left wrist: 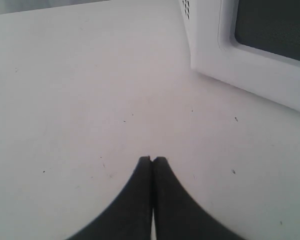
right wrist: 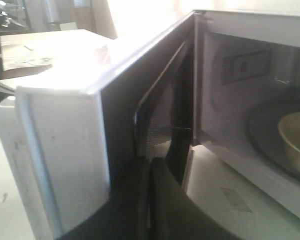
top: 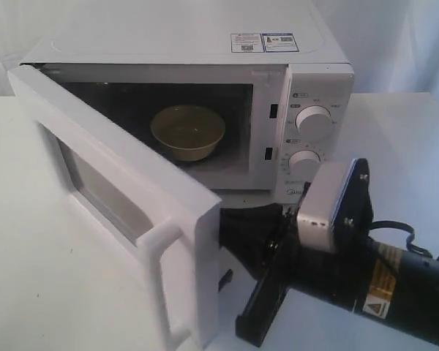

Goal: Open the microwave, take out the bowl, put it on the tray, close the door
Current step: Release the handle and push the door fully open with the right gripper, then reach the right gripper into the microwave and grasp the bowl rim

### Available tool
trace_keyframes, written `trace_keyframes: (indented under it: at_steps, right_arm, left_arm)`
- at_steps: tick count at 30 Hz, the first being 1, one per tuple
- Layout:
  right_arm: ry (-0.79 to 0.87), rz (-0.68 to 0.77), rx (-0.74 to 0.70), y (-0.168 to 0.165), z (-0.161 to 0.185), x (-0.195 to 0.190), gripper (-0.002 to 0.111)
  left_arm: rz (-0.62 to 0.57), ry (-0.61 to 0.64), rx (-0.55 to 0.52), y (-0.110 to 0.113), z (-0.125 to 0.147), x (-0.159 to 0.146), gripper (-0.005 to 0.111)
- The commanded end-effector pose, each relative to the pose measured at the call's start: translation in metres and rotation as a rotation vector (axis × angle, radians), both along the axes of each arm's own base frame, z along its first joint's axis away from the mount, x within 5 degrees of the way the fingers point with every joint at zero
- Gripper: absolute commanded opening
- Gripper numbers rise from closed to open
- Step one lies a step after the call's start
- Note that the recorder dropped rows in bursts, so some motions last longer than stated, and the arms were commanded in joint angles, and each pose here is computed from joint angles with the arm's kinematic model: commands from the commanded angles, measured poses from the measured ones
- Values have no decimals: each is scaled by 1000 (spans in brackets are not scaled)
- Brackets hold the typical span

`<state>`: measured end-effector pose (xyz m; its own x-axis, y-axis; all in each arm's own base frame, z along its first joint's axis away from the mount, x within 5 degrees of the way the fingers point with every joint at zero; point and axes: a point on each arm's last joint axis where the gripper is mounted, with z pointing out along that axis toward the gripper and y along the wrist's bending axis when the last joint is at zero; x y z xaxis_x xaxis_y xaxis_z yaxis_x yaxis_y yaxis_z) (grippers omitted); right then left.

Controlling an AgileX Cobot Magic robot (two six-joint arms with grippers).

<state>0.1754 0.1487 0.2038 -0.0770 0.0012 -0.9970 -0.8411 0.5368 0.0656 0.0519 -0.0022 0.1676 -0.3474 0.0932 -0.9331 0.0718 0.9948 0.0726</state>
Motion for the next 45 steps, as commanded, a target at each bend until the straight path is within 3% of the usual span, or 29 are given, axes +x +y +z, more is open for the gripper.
trace_keyframes:
  at_steps: [1,7,15,22,27,34,41,45]
  right_arm:
    - [-12,128,32,19,3,-18,0]
    - [-26,247,70,43,10,-39,0]
    - [-46,258,1,62,4,-38,0]
    - [-65,103,-227,63,-4,-16,0]
    - [-131,91,-403,68,-2,-6,1]
    - [-223,83,-663,76,10,13,22]
    - [-537,150,-843,90,21,32,36]
    - [-526,96,-865,93,13,59,40]
  left_arm:
    - [1,0,-4,0,-1,0,0]
    - [1,0,-4,0,-1,0,0]
    - [1,0,-4,0,-1,0,0]
    - [1,0,-4,0,-1,0,0]
    - [1,0,-4,0,-1,0,0]
    - [1,0,-4,0,-1,0,0]
    - [1,0,-4,0,-1,0,0]
    - [1,0,-4,0,-1,0,0]
